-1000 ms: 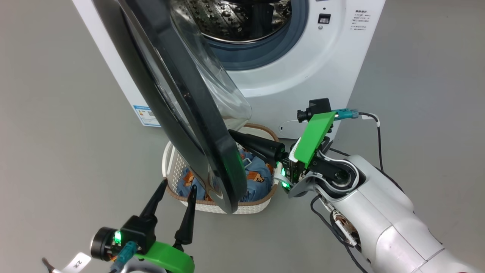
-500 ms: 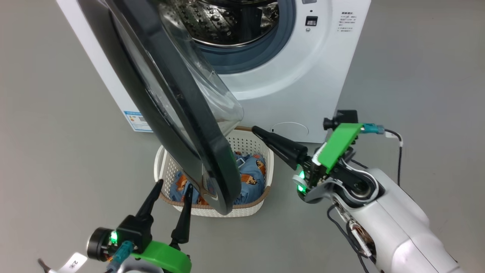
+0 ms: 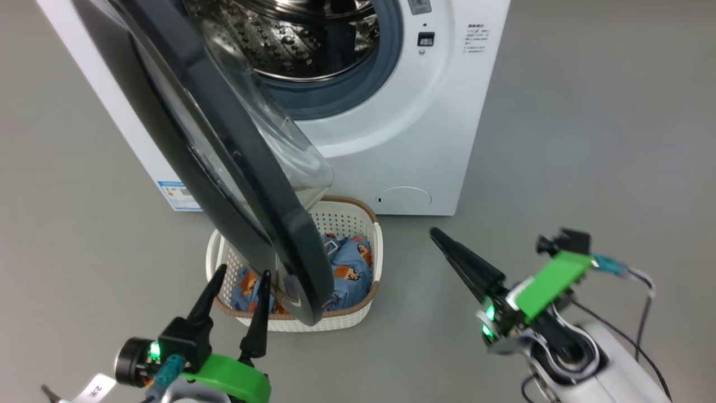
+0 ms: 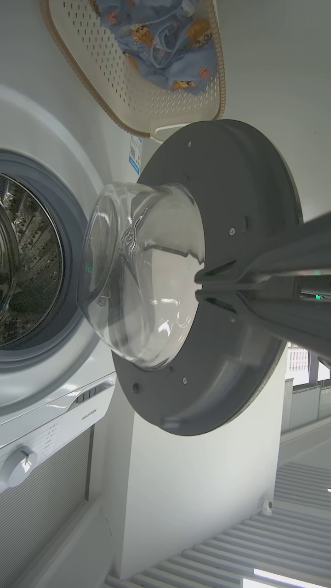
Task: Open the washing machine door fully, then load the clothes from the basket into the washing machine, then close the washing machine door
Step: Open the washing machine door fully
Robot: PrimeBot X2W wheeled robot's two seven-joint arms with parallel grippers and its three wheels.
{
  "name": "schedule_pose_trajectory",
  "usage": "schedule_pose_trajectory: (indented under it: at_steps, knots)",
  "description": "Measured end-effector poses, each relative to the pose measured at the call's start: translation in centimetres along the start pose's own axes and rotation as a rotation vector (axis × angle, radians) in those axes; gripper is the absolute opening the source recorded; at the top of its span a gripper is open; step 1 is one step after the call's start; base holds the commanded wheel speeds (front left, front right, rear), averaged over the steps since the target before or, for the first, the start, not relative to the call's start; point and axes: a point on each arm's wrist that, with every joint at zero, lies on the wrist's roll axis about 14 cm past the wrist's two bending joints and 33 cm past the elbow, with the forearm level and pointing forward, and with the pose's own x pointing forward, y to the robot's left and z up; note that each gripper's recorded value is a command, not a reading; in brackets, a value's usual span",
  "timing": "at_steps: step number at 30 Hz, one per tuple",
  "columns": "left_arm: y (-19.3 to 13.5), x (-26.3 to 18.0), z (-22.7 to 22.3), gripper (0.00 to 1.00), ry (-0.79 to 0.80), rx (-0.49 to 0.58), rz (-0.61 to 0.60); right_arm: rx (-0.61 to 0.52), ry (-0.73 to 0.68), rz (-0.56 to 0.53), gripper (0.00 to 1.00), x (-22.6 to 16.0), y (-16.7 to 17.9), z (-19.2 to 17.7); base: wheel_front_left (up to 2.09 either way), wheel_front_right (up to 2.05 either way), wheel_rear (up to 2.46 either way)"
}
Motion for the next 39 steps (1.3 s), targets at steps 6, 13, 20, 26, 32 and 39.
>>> schedule_pose_trajectory:
  at_steps: [6, 13, 20, 26, 32, 39]
  knots:
    - [-0.2, 0.1, 0.3, 1.0, -0.009, 0.0, -0.008, 0.004, -0.163, -0.014, 1.0, -3.0, -0.9, 1.7, 0.0, 0.0, 0.0]
    - [-0.2, -0.5, 0.0, 1.0, -0.001, -0.002, -0.006, -0.113, -0.386, -0.106, 1.0, -7.9, -3.2, 4.0, 0.0, 0.0, 0.0]
    - [-0.1, -0.3, 0.3, 1.0, -0.009, -0.004, -0.002, -0.391, -0.626, -0.232, 1.0, -13.3, -4.6, 8.6, 0.0, 0.0, 0.0]
    - [0.4, -0.3, 0.6, 1.0, -0.019, -0.005, 0.022, -0.749, -0.728, -0.414, 1.0, -18.4, -5.3, 12.9, 0.0, 0.0, 0.0]
    - [0.8, -0.5, 0.7, 1.0, -0.024, -0.013, 0.034, -1.094, -0.788, -0.512, 1.0, -20.5, -2.7, 14.4, 0.0, 0.0, 0.0]
    - [1.1, -0.9, 0.7, 1.0, -0.026, -0.016, 0.048, -1.303, -0.725, -0.526, 1.0, -18.9, -1.5, 11.9, 0.0, 0.0, 0.0]
